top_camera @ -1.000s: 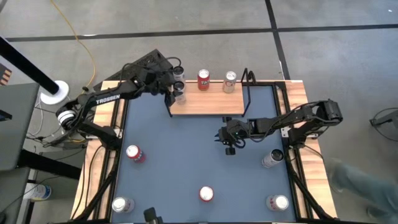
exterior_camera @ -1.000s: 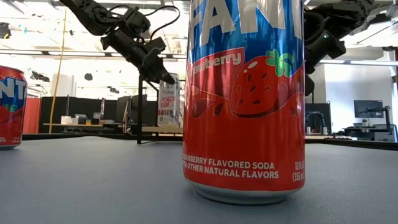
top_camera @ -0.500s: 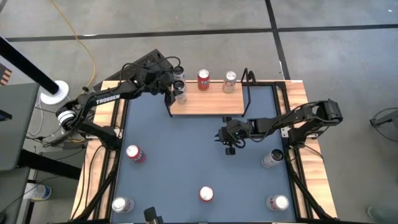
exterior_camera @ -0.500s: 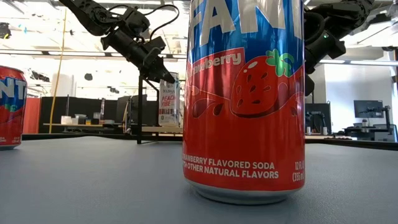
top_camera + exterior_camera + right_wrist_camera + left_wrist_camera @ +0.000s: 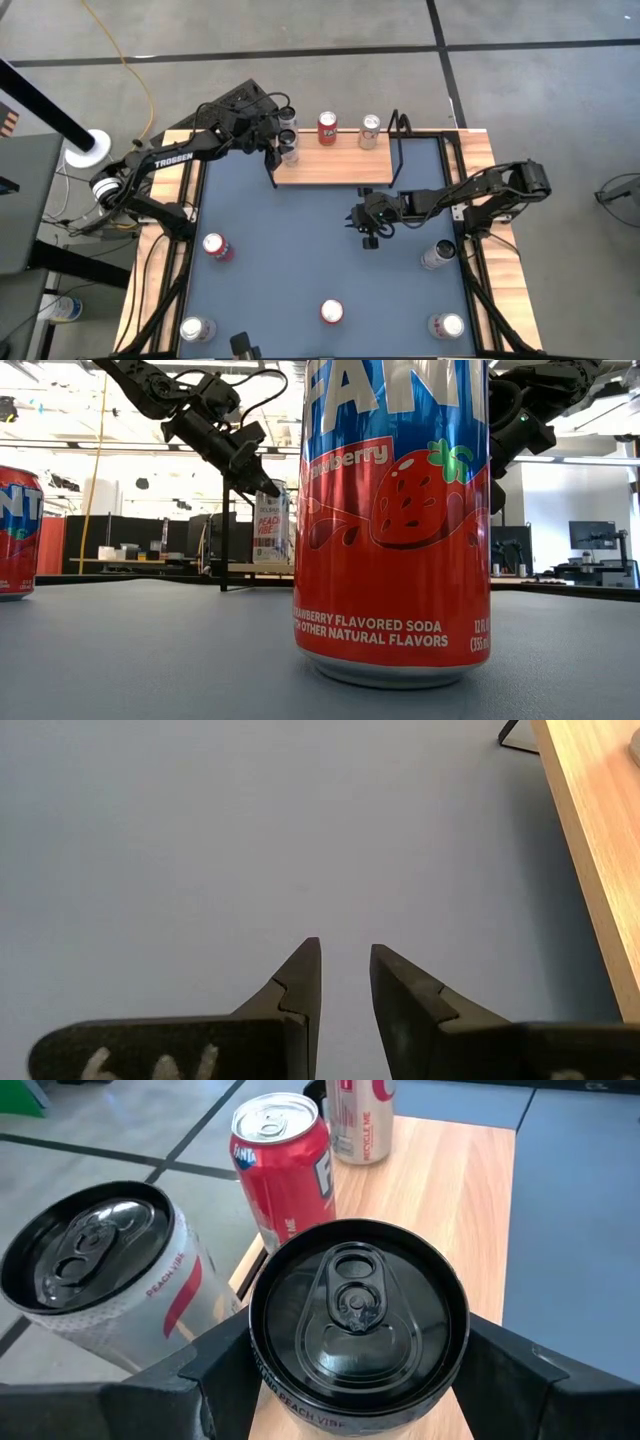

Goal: Place canned beverage on shelf
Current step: Put the left white-pink soda can on the shelf aligned with the other white-pink soda can

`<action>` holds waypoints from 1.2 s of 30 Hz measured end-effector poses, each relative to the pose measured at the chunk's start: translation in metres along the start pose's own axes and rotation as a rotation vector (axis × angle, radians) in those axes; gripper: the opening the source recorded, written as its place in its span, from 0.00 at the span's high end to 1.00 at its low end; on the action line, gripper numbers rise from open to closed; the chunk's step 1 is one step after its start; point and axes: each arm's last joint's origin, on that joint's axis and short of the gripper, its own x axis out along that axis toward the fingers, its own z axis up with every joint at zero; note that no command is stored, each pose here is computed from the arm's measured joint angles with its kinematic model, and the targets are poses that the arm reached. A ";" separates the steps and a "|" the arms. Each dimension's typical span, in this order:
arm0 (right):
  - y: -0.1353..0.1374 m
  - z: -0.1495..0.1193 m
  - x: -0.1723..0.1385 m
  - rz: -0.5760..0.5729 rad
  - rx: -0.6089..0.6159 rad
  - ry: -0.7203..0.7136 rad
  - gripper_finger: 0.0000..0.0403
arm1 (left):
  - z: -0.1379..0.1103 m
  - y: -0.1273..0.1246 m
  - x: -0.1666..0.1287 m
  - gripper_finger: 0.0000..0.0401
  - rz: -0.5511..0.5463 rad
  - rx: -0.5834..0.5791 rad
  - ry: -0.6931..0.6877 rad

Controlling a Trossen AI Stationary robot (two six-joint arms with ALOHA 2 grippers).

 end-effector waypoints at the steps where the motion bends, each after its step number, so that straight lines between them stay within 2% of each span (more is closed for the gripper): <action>1: 0.000 0.000 0.000 0.000 0.000 0.000 0.76 | 0.000 0.000 0.000 0.36 0.001 0.000 -0.001; 23: 0.000 0.000 0.000 0.000 0.000 0.000 0.76 | 0.001 0.001 0.002 0.36 0.023 -0.022 -0.014; 28: 0.000 0.000 0.000 0.000 0.000 0.000 0.76 | -0.004 0.006 0.011 0.36 0.029 -0.068 -0.014; 36: 0.000 0.000 0.000 -0.001 0.000 0.000 0.76 | -0.005 0.010 0.008 0.36 0.036 -0.064 -0.004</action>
